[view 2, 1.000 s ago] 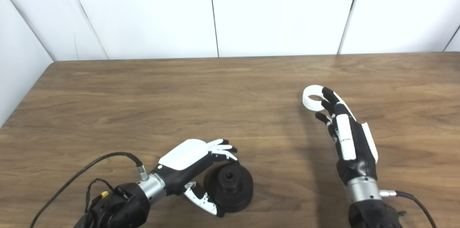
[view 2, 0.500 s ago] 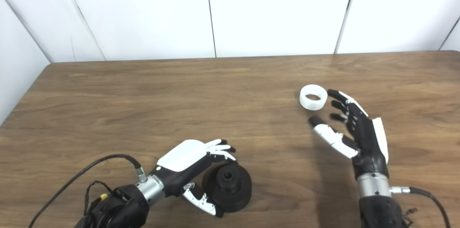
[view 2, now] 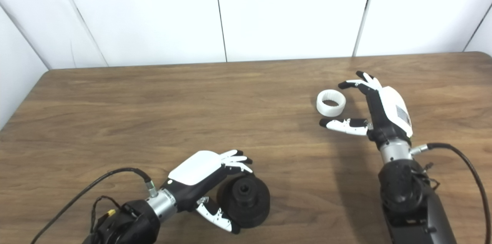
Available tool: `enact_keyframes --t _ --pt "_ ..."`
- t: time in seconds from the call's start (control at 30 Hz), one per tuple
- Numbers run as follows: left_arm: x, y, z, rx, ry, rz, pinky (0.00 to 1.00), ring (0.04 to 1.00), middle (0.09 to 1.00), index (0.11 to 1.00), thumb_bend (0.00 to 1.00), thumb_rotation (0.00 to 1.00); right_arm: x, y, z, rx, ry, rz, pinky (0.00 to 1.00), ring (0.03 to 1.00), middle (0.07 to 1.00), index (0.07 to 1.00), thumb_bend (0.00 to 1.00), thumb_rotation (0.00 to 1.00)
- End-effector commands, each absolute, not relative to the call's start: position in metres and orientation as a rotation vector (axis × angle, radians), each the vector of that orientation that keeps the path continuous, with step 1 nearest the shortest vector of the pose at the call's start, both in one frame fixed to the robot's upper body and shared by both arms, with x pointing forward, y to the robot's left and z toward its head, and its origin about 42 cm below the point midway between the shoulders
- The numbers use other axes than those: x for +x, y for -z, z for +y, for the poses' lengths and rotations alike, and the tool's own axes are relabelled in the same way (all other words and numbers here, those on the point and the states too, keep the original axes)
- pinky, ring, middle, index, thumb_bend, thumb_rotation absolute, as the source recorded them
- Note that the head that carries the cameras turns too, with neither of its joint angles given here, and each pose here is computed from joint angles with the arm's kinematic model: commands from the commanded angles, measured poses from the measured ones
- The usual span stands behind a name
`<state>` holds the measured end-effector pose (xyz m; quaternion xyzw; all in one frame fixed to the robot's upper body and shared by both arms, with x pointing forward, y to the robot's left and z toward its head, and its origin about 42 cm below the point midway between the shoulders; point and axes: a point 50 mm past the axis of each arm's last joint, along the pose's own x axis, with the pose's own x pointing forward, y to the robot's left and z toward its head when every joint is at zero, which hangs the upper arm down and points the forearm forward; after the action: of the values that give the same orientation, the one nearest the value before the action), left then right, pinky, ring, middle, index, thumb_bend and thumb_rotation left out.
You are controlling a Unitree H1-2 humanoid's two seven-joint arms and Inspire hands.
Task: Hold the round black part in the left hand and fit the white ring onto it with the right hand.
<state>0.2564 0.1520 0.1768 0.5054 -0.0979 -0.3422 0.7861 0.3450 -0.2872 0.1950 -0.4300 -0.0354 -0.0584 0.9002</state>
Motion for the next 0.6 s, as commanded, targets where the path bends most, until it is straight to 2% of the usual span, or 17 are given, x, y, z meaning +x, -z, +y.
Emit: enact_keyframes --t 0.0,0.2,0.57 --pt "0.260 -0.182 0.152 1.104 0.712 -0.253 0.88 0.965 0.906 0.711 0.90 0.25 0.360 -0.214 -0.288 -0.921 0.127 -0.131 0.96 0.989 0.940 0.715 0.90 0.31" --pt "0.259 -0.180 0.154 1.100 0.704 -0.254 0.87 0.956 0.896 0.702 0.91 0.25 0.378 -0.207 -0.286 -0.932 0.130 -0.114 0.97 0.988 0.930 0.706 0.92 0.33" --pt "0.259 -0.180 0.158 1.093 0.700 -0.240 0.87 0.958 0.899 0.710 0.90 0.24 0.400 -0.206 -0.285 -0.953 0.140 -0.111 0.97 1.000 0.936 0.744 0.91 0.35"
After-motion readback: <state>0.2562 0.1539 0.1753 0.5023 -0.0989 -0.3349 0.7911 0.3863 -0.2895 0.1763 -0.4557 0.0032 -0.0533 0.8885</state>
